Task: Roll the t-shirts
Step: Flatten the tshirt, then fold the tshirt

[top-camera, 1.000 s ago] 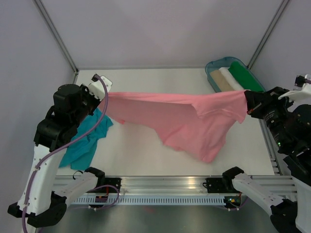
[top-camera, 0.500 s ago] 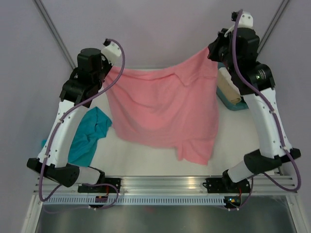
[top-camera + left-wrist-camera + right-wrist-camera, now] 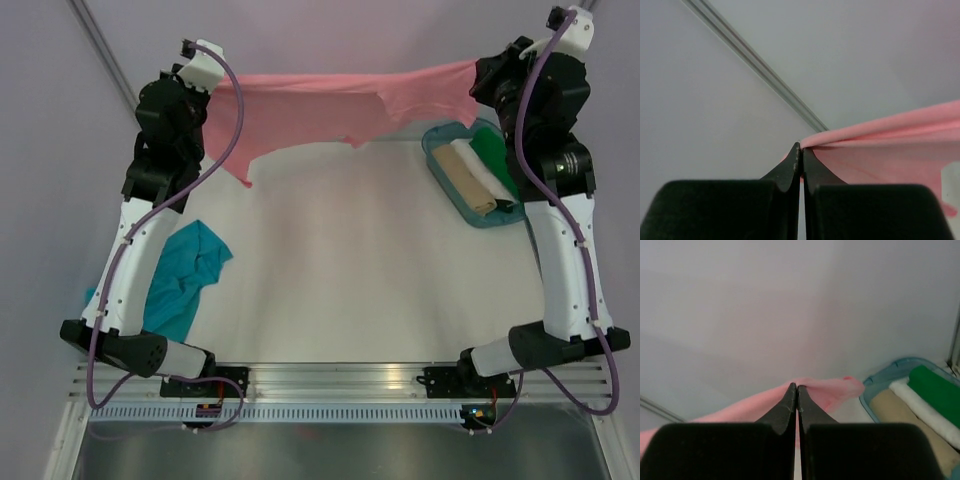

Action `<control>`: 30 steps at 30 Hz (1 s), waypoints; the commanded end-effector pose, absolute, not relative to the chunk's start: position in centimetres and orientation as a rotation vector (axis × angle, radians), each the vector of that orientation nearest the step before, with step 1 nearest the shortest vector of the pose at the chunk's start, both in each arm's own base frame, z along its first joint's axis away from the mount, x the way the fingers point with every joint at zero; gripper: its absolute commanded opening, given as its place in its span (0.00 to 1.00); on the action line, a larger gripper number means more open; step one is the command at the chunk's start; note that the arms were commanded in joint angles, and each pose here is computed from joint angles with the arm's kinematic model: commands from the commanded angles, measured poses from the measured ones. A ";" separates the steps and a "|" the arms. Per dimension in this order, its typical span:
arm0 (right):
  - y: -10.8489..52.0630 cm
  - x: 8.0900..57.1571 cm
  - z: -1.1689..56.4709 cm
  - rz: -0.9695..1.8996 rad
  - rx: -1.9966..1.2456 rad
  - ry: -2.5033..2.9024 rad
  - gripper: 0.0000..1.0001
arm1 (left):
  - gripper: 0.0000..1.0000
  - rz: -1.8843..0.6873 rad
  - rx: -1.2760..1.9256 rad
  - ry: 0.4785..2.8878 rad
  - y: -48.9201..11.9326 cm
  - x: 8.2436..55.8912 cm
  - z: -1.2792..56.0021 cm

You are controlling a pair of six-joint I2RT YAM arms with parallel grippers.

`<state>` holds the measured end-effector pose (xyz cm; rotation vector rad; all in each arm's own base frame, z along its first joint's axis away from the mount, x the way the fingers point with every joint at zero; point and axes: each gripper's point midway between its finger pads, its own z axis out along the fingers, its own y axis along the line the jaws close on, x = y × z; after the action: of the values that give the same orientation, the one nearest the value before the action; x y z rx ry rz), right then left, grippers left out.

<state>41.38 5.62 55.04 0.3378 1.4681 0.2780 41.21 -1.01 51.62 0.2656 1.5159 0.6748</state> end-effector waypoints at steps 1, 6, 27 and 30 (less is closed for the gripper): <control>4.8 40.0 51.7 0.253 0.349 1.492 0.01 | 0.02 0.691 0.273 1.461 -0.5 39.8 50.9; 5.5 36.9 38.8 0.288 0.367 1.708 0.00 | 0.02 0.629 0.461 1.532 -1.6 37.3 43.5; 6.5 23.4 12.3 0.360 0.514 2.313 0.00 | 0.02 0.338 1.083 2.193 -2.1 23.9 7.6; 6.8 23.9 12.7 0.377 0.503 2.292 0.00 | 0.02 0.317 1.084 2.206 -2.4 23.9 7.3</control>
<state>23.48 6.49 12.08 0.4769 2.3203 0.3406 24.41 -1.82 7.86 1.0842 2.1822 0.3742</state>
